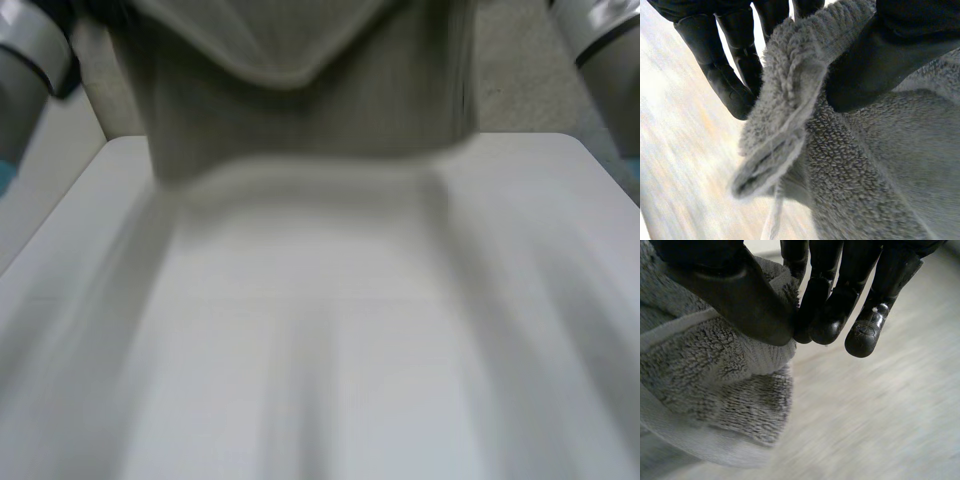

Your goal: Fold the towel.

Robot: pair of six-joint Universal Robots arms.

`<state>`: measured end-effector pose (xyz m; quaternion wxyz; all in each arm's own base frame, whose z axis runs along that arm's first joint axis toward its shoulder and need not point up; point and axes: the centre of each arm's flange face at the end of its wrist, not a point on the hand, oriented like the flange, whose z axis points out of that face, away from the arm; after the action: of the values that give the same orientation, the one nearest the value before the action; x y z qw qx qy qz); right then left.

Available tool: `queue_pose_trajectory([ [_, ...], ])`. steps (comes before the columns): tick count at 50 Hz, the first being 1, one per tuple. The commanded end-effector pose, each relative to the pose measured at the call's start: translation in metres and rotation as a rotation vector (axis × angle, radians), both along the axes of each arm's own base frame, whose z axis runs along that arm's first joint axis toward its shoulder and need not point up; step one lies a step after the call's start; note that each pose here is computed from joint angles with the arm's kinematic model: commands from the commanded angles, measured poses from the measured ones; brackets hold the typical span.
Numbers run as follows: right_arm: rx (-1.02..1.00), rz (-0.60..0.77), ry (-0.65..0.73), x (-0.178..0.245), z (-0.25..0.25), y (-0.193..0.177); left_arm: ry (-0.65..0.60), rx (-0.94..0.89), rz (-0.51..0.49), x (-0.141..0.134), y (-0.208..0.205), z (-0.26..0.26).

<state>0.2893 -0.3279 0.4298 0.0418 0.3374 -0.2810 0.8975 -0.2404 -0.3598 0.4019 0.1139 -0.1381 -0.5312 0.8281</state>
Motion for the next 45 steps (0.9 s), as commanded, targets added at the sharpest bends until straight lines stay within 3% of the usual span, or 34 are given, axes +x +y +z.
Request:
queue_pose_trajectory([
  [1,0.132,0.147,-0.059,-0.005,0.002,0.011,0.147,-0.097,0.027,0.009,0.011,0.023],
  [13,0.53,0.171,0.306,0.006,-0.117,0.008,0.017,0.301,0.018,0.008,0.016,-0.117],
  [15,0.65,0.165,0.416,0.008,-0.159,0.013,-0.042,0.427,0.004,0.009,0.021,-0.167],
  [16,0.65,0.165,0.416,0.008,-0.159,0.013,-0.042,0.427,0.004,0.009,0.021,-0.167],
  [18,0.776,0.161,0.534,0.006,-0.209,0.018,-0.082,0.479,0.001,0.01,0.025,-0.189],
  [23,0.941,0.175,0.678,-0.001,-0.273,0.034,-0.263,0.639,0.012,0.019,0.045,-0.257],
  [32,1.034,0.098,0.7,-0.011,-0.294,0.035,-0.404,0.67,0.009,0.024,0.066,-0.276],
  [45,1.159,0.034,0.427,-0.029,-0.255,0.047,-0.398,0.621,0.001,0.022,0.079,-0.256],
])
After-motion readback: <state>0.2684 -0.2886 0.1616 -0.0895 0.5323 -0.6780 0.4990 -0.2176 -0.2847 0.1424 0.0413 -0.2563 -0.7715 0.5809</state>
